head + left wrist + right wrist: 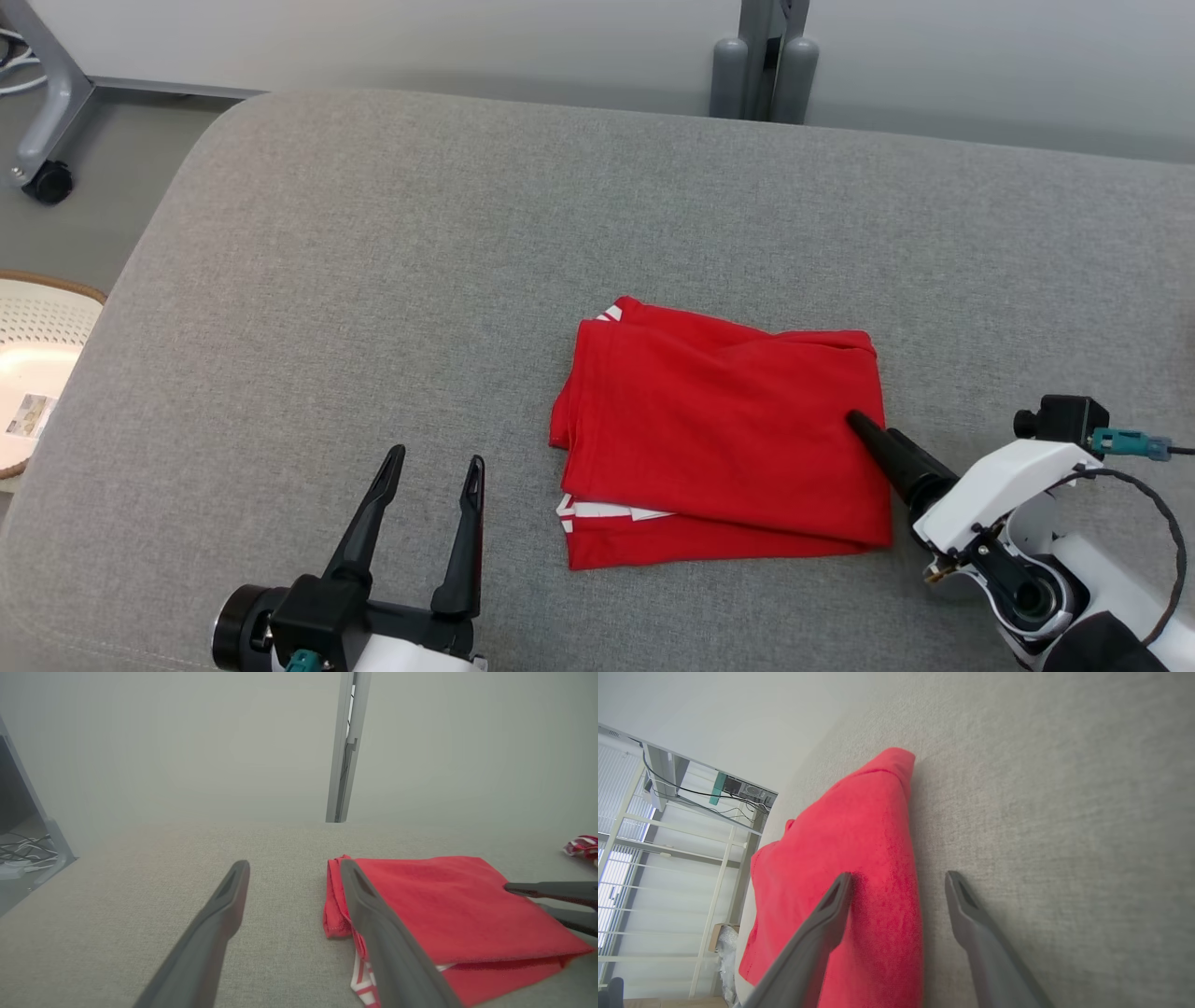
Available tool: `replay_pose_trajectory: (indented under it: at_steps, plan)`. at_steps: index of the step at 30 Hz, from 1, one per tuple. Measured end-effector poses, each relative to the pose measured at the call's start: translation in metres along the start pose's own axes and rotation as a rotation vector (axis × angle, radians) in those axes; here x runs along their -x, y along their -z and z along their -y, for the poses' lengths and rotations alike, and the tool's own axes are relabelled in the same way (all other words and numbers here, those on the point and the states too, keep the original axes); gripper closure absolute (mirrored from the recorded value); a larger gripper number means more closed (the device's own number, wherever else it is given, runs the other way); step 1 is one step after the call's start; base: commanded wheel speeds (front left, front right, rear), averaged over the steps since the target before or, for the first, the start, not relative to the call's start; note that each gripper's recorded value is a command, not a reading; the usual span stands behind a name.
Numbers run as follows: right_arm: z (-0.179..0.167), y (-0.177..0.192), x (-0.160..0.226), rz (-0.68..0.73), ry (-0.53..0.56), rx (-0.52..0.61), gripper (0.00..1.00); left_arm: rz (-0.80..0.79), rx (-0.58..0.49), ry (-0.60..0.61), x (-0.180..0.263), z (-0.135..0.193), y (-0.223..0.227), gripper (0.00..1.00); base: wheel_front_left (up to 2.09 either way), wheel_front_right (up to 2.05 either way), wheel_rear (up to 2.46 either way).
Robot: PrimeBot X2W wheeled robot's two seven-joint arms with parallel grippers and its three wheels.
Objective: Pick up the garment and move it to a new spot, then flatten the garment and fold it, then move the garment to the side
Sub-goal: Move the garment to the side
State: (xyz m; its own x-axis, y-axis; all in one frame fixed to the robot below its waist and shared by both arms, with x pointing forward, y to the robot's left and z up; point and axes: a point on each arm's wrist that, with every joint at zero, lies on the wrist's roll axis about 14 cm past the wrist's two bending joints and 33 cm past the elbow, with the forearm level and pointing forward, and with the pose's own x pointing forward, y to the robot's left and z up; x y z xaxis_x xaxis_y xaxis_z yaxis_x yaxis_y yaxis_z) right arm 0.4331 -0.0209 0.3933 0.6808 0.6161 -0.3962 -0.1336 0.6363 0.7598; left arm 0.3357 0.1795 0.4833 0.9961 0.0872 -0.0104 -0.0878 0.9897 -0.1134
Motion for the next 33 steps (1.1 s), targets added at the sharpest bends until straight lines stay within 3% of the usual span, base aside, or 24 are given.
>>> replay_pose_trajectory:
  at_steps: [1,2,3,6,18,33]
  plan:
    - [0.000,0.000,-0.002,-0.005,-0.001,0.004,0.20,-0.002,-0.001,-0.003,-0.001,-0.001,0.001,0.00,0.00,0.00,0.00]
    - [-0.001,0.000,-0.005,-0.011,-0.005,0.013,0.50,-0.006,-0.001,-0.006,-0.001,-0.001,0.002,0.00,0.00,0.00,0.00]
    - [-0.001,0.000,-0.007,-0.020,-0.008,0.027,0.58,-0.009,-0.002,-0.008,-0.001,-0.002,0.003,0.00,0.00,0.00,0.00]
    - [0.001,0.003,-0.010,-0.035,-0.008,0.057,1.00,-0.013,-0.003,-0.014,-0.002,-0.003,0.004,0.00,0.00,0.00,0.00]
    - [0.001,-0.004,0.002,0.056,-0.028,0.230,1.00,-0.014,0.003,0.017,-0.009,0.007,0.005,0.00,0.00,0.00,0.00]
    - [-0.005,-0.064,0.035,0.246,-0.026,0.441,1.00,-0.004,-0.001,0.203,-0.034,0.059,0.008,0.00,0.00,0.00,0.00]
